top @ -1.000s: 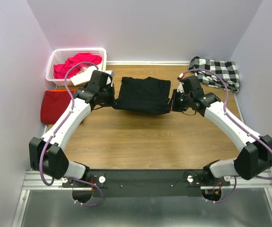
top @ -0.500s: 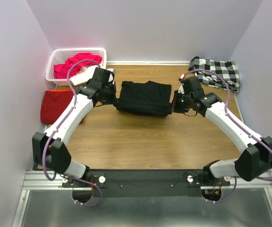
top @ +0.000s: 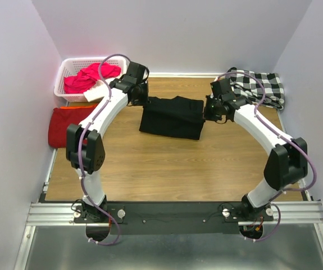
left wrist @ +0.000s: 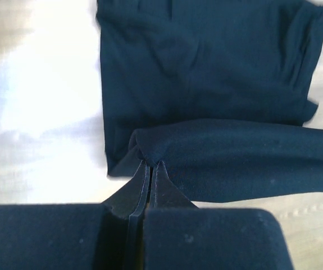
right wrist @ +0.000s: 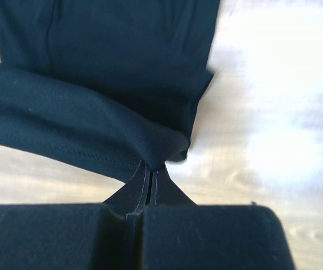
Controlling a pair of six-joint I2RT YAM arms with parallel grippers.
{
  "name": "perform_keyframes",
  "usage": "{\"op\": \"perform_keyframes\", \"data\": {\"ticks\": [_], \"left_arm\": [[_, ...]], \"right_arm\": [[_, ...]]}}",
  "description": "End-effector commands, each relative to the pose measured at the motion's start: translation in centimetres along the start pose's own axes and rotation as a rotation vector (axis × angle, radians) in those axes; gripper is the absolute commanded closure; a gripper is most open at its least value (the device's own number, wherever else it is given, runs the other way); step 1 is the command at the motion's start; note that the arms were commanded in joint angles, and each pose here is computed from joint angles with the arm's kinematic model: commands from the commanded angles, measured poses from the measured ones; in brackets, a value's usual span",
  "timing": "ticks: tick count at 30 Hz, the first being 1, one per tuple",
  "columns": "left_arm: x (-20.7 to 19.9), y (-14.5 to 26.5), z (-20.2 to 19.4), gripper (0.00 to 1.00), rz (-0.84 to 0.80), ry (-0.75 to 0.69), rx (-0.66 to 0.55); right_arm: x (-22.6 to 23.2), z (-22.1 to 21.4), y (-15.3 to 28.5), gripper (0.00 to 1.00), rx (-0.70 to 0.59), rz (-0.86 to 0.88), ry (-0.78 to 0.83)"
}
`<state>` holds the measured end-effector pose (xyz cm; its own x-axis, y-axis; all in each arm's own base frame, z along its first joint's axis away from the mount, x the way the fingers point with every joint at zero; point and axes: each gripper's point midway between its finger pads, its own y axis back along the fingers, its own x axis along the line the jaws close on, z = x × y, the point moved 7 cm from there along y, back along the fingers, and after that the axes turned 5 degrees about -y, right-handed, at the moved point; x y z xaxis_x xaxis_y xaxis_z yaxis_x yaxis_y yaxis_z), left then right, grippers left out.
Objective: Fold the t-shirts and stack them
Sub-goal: Fold the long partially folded tshirt into a neat square
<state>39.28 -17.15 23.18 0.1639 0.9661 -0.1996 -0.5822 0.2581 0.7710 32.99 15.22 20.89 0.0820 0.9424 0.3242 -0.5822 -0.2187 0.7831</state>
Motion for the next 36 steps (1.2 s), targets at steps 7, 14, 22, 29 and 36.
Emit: {"op": "perform_keyframes", "data": {"ticks": [7,14,22,29,36], "left_arm": [[2.1,-4.8,6.1,1.00,0.120,-0.034,-0.060],[3.2,-10.3,6.7,1.00,0.040,-0.012,-0.011],[4.1,-16.1,6.6,1.00,-0.100,-0.058,-0.057],[3.4,-16.9,10.0,0.76,-0.156,-0.071,-0.248],[3.0,-12.0,15.3,0.60,-0.109,-0.028,-0.487]], "right_arm": [[-1.7,6.3,-5.9,0.99,-0.072,-0.075,-0.002],[-2.0,8.4,-11.0,0.99,-0.045,-0.076,-0.022],[-2.5,10.0,-15.4,0.99,-0.054,-0.097,-0.058],[-2.3,12.5,-17.8,0.79,-0.116,-0.094,-0.088],[-2.6,17.5,-15.9,0.52,-0.248,-0.069,-0.117]]}}
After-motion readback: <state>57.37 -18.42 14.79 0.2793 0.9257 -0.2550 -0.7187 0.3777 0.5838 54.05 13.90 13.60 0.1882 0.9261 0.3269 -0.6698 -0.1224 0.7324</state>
